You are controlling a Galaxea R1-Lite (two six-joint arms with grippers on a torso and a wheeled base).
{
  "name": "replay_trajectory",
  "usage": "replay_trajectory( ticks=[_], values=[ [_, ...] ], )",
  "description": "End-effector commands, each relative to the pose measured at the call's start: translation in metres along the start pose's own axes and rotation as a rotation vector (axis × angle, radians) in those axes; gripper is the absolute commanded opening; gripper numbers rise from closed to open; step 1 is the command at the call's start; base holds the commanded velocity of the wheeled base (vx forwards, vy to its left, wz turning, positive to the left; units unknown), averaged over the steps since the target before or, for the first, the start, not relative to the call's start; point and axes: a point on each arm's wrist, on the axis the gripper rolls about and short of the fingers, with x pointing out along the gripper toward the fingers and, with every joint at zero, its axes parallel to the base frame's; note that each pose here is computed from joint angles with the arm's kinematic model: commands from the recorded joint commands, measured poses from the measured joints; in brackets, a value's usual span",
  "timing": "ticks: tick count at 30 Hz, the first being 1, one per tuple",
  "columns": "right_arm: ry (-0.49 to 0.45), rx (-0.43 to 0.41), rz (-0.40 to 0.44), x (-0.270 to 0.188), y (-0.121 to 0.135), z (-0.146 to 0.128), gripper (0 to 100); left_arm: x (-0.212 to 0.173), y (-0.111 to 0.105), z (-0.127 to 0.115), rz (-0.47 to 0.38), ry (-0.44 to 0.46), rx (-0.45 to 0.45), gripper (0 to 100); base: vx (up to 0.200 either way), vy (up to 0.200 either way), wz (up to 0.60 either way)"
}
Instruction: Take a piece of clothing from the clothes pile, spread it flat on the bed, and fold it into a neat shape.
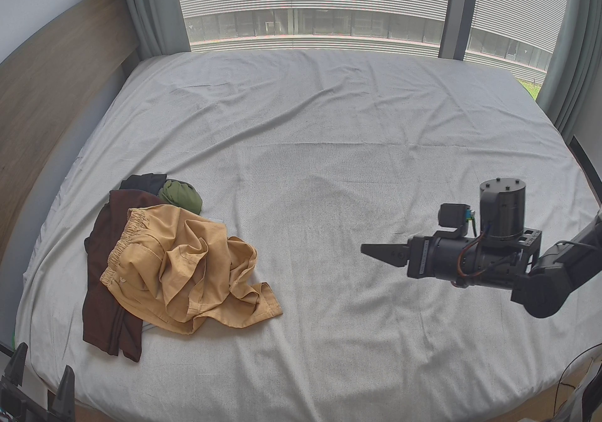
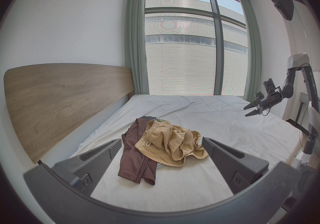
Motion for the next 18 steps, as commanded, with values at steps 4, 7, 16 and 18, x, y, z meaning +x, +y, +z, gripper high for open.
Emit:
replay_trajectory(
  ticks=[4, 7, 16, 18],
  values=[
    [0.102, 0.0, 0.02, 0.049, 0.002, -0.024, 100, 0.0, 0.0, -0.005, 0.001, 0.005, -0.001, 100, 0.0, 0.0, 0.0],
    [0.124, -0.005, 0.031, 0.061, 0.005, -0.03, 100, 0.0, 0.0, -0.005, 0.001, 0.005, -0.001, 100, 0.0, 0.0, 0.0],
    [0.157, -0.022, 0.025, 0.101, 0.009, -0.047, 100, 0.0, 0.0, -0.005, 0.001, 0.005, -0.001, 100, 0.0, 0.0, 0.0],
    [0.166, -0.019, 0.028, 0.109, 0.01, -0.05, 100, 0.0, 0.0, -0.005, 0.001, 0.005, -0.001, 100, 0.0, 0.0, 0.0]
  ],
)
